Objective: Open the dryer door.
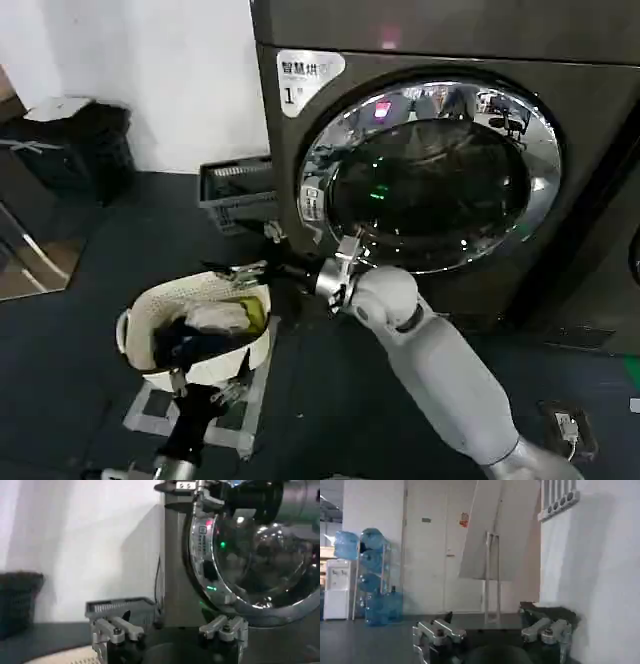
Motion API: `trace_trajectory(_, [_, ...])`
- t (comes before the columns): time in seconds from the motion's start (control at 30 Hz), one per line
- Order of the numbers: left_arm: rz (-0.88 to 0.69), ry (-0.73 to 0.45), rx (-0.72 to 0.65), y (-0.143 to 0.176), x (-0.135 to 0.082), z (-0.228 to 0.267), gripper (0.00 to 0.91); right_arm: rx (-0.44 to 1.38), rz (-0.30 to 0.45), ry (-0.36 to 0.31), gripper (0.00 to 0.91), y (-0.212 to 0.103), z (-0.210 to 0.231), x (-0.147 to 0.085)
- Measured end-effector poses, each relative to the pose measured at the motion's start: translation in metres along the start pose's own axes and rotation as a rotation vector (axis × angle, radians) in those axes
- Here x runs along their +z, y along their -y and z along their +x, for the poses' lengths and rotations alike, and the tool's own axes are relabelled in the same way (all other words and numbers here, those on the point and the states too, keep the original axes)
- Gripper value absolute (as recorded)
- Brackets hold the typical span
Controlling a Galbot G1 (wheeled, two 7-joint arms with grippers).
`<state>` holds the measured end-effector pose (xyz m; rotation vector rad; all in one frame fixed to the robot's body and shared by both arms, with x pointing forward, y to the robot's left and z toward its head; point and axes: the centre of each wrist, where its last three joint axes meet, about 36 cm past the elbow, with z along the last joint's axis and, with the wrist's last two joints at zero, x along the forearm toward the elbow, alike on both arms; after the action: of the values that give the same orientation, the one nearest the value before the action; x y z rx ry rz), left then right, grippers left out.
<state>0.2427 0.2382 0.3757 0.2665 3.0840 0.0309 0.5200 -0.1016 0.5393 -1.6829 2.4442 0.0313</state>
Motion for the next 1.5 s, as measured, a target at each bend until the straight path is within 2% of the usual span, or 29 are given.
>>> trace_trajectory(0.1, [-0.008, -0.007, 0.003, 0.0, 0.0, 0.0, 0.907, -0.01, -0.002, 0.013, 0.907, 0.002, 0.004, 0.003])
trace_trajectory(0.23, [-0.028, -0.023, 0.012, 0.003, 0.0, -0.001, 0.907, -0.009, -0.011, -0.014, 0.907, 0.009, 0.019, 0.003])
trace_trajectory(0.37, [-0.026, -0.054, 0.006, 0.006, 0.0, -0.003, 0.907, 0.029, -0.01, -0.023, 0.907, 0.024, 0.046, 0.006])
trace_trajectory(0.6, [-0.017, -0.036, 0.019, 0.009, -0.004, -0.007, 0.907, 0.127, -0.007, -0.044, 0.907, 0.045, 0.099, 0.016])
trace_trajectory(0.9, [0.001, -0.033, 0.032, 0.011, -0.01, -0.013, 0.907, 0.29, 0.079, -0.064, 0.907, 0.075, 0.158, 0.013])
trace_trajectory(1.03, [0.001, -0.053, 0.034, 0.011, -0.012, -0.012, 0.907, 0.299, 0.105, -0.077, 0.907, 0.086, 0.166, 0.012])
trace_trajectory(1.17, [-0.004, -0.059, 0.039, 0.011, -0.015, -0.011, 0.907, 0.273, 0.093, -0.093, 0.907, 0.094, 0.166, 0.016])
trace_trajectory(1.5, [-0.009, -0.077, 0.067, 0.014, -0.021, -0.005, 0.907, 0.196, 0.102, -0.125, 0.907, 0.111, 0.138, 0.026])
